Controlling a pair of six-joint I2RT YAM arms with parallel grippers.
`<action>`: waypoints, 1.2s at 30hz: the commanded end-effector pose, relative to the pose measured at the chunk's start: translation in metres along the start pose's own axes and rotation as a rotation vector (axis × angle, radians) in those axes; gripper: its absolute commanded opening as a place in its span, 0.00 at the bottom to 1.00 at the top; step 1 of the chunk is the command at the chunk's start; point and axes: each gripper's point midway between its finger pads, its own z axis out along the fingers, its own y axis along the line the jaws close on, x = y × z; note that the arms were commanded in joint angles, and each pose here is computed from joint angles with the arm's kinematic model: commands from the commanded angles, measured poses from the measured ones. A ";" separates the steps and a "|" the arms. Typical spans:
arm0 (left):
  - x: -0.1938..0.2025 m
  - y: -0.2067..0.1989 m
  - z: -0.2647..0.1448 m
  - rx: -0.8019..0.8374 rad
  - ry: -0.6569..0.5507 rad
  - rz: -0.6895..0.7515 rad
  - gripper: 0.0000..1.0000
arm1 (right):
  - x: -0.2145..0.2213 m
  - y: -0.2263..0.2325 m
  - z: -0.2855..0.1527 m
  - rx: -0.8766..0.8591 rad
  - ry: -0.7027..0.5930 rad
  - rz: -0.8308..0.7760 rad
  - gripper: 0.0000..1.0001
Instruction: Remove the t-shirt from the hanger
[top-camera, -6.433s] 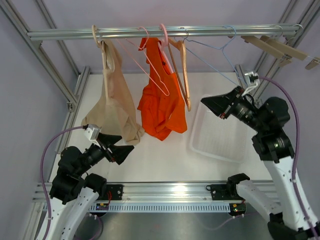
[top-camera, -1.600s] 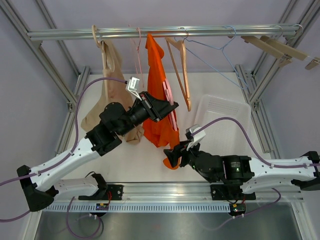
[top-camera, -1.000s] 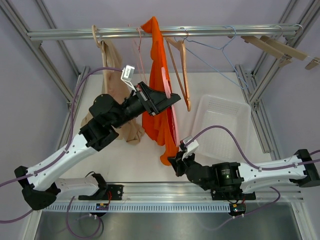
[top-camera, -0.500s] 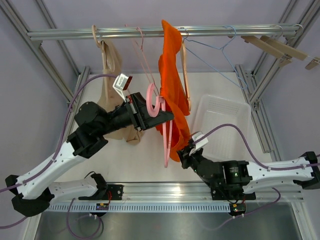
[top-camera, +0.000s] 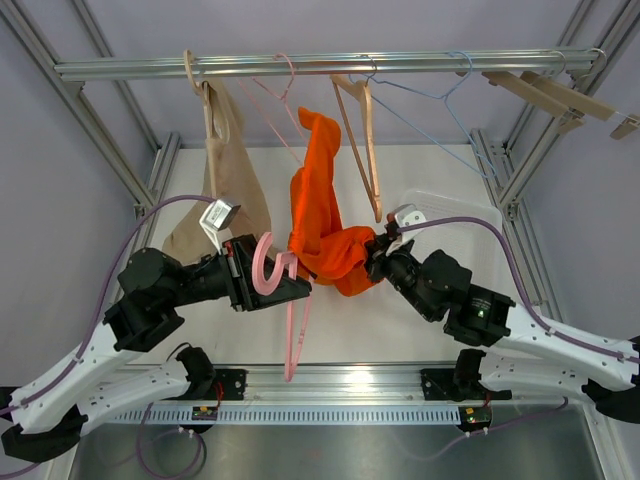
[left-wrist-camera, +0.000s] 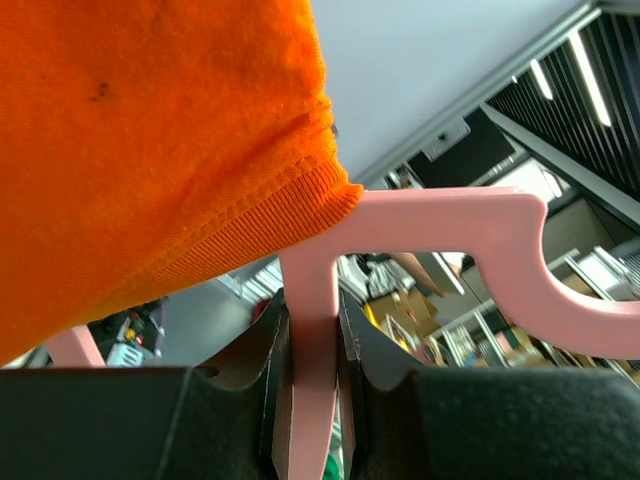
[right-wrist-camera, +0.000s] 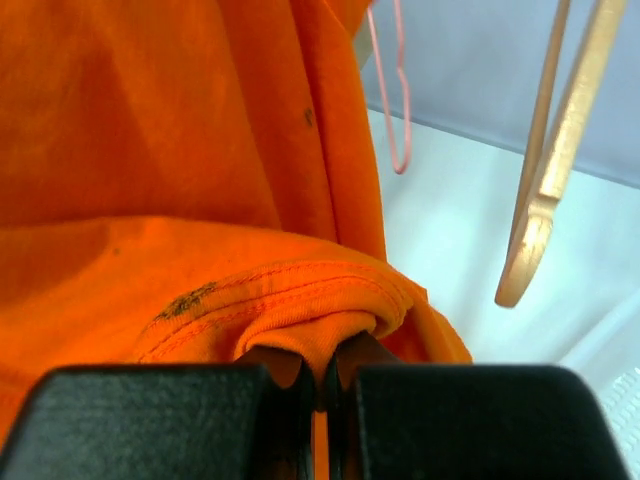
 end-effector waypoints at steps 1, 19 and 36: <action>0.021 -0.021 -0.010 0.110 0.114 -0.014 0.00 | -0.051 0.018 0.005 -0.148 -0.146 -0.017 0.00; 0.044 -0.051 -0.046 0.214 0.186 -0.042 0.00 | -0.009 0.054 0.044 -0.582 -0.013 0.025 0.78; 0.045 -0.047 -0.061 0.147 0.142 0.006 0.00 | -0.052 0.074 0.042 -0.694 -0.146 0.179 0.00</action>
